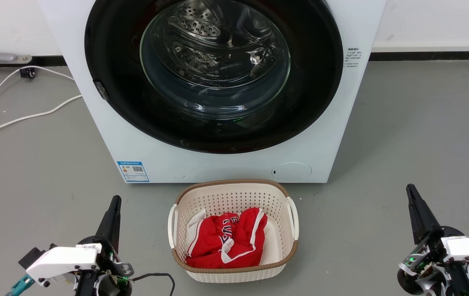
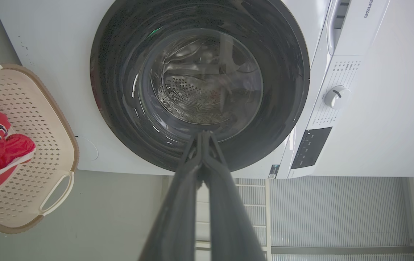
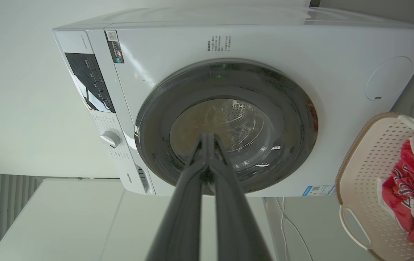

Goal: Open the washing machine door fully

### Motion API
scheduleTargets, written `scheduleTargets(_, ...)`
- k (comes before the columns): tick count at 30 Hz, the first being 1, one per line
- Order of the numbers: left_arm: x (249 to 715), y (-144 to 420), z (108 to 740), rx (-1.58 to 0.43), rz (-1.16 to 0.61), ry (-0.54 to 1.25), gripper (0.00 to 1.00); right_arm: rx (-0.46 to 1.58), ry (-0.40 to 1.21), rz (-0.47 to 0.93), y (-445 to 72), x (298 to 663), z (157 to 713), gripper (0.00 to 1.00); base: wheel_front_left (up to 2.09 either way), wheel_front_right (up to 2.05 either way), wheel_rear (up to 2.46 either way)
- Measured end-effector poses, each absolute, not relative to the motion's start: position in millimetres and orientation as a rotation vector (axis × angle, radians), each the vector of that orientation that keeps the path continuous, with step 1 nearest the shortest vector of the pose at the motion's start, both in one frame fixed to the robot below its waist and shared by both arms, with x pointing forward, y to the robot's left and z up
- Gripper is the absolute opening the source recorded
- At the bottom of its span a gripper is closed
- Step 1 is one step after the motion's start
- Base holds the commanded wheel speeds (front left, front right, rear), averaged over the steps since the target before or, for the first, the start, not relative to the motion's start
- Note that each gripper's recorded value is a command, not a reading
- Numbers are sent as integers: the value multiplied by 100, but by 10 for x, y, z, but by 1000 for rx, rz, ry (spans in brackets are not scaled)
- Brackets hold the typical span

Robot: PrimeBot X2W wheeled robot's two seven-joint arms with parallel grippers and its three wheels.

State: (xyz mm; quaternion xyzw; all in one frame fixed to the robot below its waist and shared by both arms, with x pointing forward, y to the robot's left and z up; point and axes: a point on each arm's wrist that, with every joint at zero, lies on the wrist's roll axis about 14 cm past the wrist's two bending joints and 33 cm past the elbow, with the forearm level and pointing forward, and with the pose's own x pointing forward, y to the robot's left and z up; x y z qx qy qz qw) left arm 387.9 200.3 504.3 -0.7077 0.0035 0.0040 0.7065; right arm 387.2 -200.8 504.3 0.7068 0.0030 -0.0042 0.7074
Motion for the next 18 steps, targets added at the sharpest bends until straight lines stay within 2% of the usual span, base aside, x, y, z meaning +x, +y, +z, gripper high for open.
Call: scheduleTargets(18, 3879, 2002, 5043, -1574, 10, 7, 0, 1572, 8, -9, -2005, 3871, 5040, 0, 0, 0, 0)
